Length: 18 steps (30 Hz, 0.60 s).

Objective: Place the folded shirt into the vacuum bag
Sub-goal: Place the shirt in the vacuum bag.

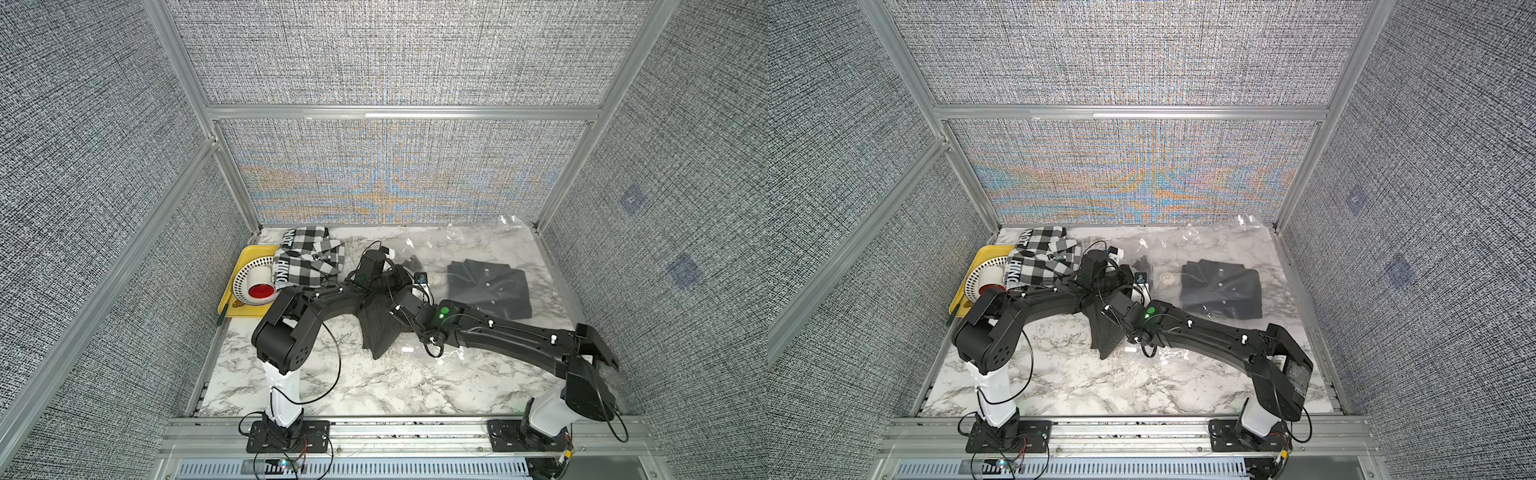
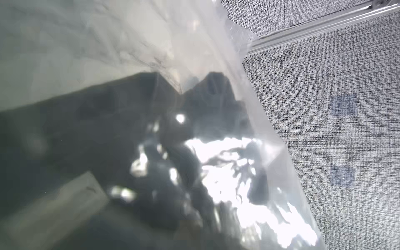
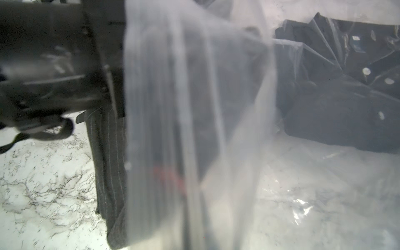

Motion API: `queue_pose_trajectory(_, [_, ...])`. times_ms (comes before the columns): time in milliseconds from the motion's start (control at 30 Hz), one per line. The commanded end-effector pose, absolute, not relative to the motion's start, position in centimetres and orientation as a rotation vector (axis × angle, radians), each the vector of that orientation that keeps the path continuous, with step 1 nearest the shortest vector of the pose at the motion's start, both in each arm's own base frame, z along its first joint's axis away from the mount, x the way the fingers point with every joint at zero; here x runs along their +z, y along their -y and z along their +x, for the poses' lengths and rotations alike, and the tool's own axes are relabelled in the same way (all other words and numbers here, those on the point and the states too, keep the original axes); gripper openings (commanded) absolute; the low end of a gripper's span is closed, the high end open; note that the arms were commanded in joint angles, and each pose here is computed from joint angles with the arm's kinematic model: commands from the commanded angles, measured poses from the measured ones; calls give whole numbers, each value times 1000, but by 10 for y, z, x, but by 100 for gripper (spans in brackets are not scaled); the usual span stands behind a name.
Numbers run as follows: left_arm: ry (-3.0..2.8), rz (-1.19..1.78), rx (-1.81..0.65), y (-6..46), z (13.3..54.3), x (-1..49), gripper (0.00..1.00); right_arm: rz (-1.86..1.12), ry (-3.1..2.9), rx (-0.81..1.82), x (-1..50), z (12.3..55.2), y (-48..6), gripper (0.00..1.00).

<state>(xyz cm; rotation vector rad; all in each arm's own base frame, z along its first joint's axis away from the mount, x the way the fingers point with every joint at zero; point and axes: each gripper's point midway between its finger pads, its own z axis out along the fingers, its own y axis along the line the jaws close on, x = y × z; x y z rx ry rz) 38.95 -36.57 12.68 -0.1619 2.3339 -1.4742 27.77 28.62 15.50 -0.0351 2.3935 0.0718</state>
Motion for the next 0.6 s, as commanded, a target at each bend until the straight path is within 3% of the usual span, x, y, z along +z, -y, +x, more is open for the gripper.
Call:
queue_pose_trajectory(0, [-2267, -145, -1535, 375, 397, 140, 0, -83, -2384, 64, 158, 276, -294, 0])
queue_pose_trajectory(133, [-2290, -149, -1493, 378, 399, 127, 0, -101, -2371, 52, 160, 277, -299, 0])
queue_pose_trajectory(367, [-2434, -202, -1330, 382, 403, 61, 0, -104, -2336, 55, 176, 280, -301, 0])
queue_pose_trajectory(567, [-2474, -220, -1265, 380, 404, 46, 0, -114, -2305, 97, 185, 278, -303, 0])
